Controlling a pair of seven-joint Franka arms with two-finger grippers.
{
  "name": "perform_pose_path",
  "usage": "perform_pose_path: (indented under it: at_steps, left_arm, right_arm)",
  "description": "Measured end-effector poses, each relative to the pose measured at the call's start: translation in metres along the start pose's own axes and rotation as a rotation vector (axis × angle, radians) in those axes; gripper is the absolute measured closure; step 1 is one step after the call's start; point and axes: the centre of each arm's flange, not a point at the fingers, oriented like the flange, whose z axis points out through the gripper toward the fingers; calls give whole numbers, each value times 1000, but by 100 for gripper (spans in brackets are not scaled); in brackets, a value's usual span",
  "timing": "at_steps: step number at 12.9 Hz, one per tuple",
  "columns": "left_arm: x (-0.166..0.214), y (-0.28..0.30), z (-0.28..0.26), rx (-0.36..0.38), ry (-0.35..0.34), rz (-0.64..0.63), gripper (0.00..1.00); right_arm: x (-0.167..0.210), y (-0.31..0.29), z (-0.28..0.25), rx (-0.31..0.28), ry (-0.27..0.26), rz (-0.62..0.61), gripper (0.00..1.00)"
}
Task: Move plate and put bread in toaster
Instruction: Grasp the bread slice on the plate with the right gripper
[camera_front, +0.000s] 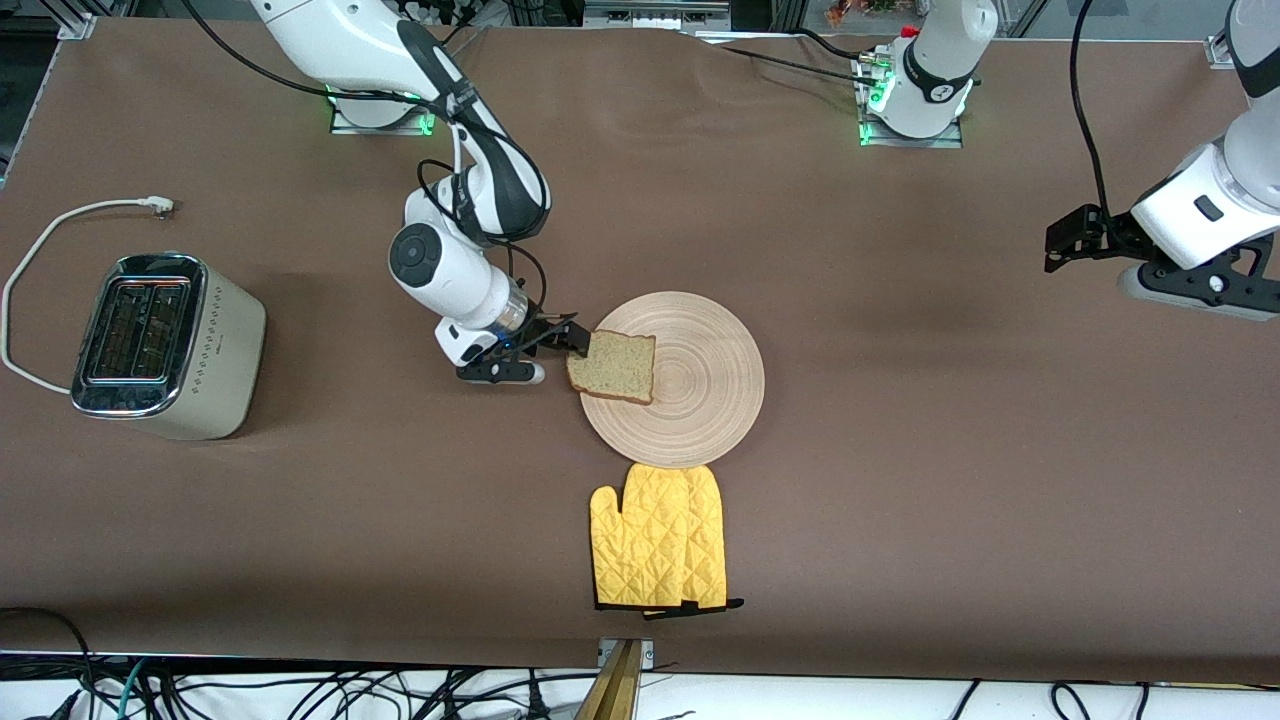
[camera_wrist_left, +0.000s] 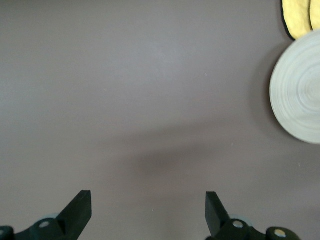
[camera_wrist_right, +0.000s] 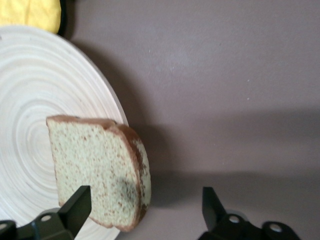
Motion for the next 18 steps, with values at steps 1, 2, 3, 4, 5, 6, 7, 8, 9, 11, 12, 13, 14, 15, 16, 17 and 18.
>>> perform_pose_path:
  at_steps: [1, 2, 3, 4, 5, 6, 7, 8, 9, 11, 12, 13, 14, 15, 16, 17, 18]
  left_arm:
    - [-4, -1, 4, 1, 5, -12, 0]
    - [-6, -4, 5, 1, 8, -19, 0]
    - [-7, -8, 3, 1, 15, -28, 0]
    - [-8, -17, 0, 1, 27, -45, 0]
    - [-9, -29, -4, 2, 38, -66, 0]
    - [-10, -39, -6, 1, 43, -85, 0]
    - [-11, -45, -6, 1, 43, -99, 0]
    - [-11, -46, -6, 1, 43, -114, 0]
    - [-11, -44, -6, 0, 43, -134, 0]
    - [-9, -31, -6, 0, 43, -166, 0]
    - [-7, -21, -6, 0, 43, -164, 0]
    - [-6, -13, -6, 1, 44, -156, 0]
    - [-6, -9, -6, 1, 44, -154, 0]
    - [-6, -8, -6, 1, 44, -156, 0]
    - [-6, -9, -6, 1, 43, -159, 0]
    - [-6, -10, -6, 1, 42, -161, 0]
    - [-6, -11, -6, 0, 39, -164, 0]
  right_arm:
    - [2, 0, 0, 6, 0, 9, 4]
    - [2, 1, 3, 6, -3, 15, 12]
    - [2, 3, 6, 4, -7, 18, 12]
    - [2, 3, 10, 2, -11, 21, 20]
    - [2, 3, 12, 2, -13, 20, 20]
    - [2, 1, 14, 2, -14, 18, 27]
    - [2, 0, 14, 3, -14, 17, 40]
    - [3, 0, 14, 5, -12, 17, 54]
    - [3, -1, 13, 6, -11, 17, 62]
    - [4, -3, 11, 10, -8, 15, 67]
    - [5, -6, 10, 14, -4, 13, 80]
    - [6, -7, 8, 17, -2, 12, 89]
    - [6, -7, 8, 18, -1, 11, 90]
    - [6, -7, 8, 18, -2, 15, 97]
    - [6, -7, 9, 17, -3, 21, 99]
    - [6, -7, 9, 17, -4, 25, 99]
    - [6, -7, 10, 16, -4, 25, 99]
